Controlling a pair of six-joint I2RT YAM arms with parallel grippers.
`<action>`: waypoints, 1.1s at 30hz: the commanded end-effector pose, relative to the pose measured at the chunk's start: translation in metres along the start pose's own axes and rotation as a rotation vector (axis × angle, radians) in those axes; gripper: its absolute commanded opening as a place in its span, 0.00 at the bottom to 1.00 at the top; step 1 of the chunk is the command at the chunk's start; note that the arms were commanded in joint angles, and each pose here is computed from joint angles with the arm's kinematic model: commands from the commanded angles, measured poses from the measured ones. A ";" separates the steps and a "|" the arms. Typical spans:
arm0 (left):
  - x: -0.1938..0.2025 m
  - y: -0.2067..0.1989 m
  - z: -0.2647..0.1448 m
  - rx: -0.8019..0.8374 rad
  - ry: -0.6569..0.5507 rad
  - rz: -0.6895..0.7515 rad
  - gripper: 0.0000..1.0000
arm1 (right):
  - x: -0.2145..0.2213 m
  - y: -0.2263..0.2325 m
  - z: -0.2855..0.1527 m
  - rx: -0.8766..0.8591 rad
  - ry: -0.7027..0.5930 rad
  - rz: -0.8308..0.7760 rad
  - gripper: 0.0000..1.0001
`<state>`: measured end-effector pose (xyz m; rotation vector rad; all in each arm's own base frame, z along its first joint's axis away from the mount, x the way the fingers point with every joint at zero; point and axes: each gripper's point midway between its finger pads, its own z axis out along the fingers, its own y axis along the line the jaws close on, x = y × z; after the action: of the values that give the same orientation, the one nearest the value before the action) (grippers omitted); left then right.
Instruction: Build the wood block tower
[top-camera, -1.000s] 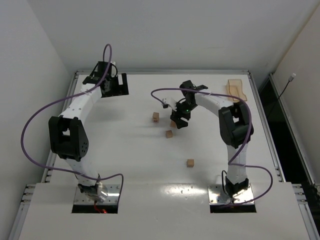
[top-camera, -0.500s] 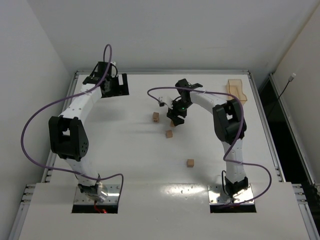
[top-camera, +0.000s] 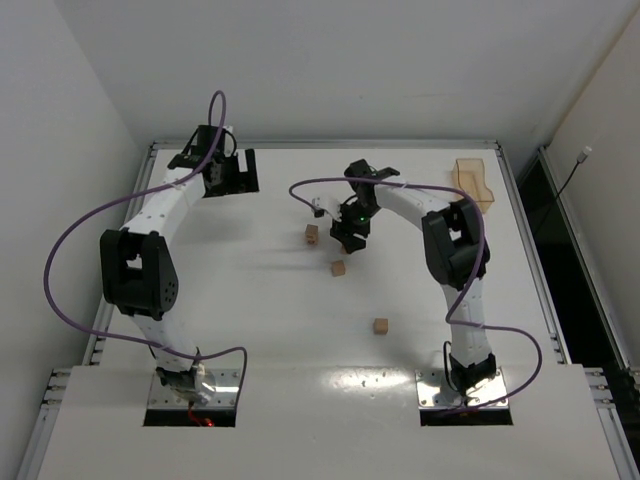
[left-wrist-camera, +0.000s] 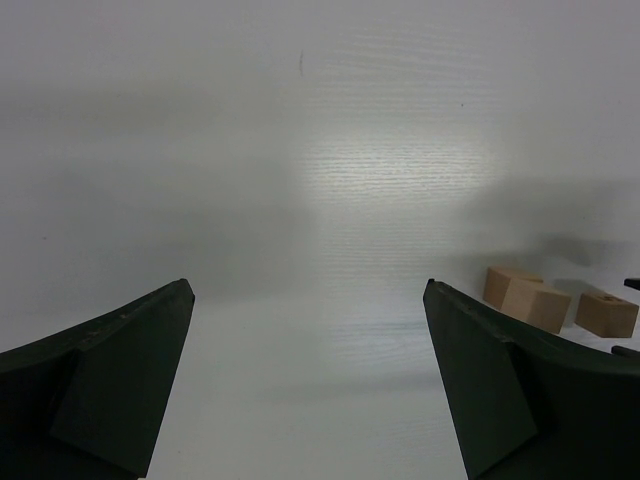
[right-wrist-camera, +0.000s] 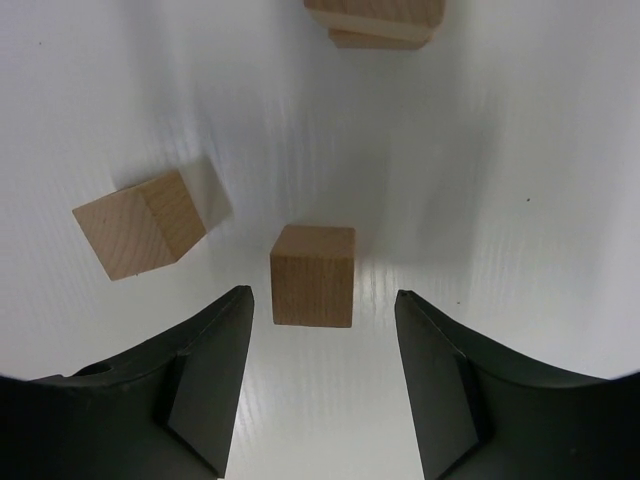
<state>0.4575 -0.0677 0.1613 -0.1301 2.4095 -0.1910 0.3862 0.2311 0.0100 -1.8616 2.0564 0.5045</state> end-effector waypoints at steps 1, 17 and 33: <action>-0.007 0.002 0.002 0.009 -0.021 -0.007 1.00 | -0.015 -0.005 -0.002 0.001 -0.023 -0.052 0.56; -0.006 0.002 0.007 0.007 -0.012 -0.008 1.00 | -0.008 -0.003 0.008 -0.011 0.037 -0.052 0.10; 0.000 0.002 0.006 0.015 0.001 -0.008 1.00 | -0.061 -0.004 -0.086 0.015 -0.065 -0.110 0.00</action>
<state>0.4572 -0.0695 0.1479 -0.1275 2.4407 -0.1990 0.3911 0.2356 0.0570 -1.9203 2.0212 0.4844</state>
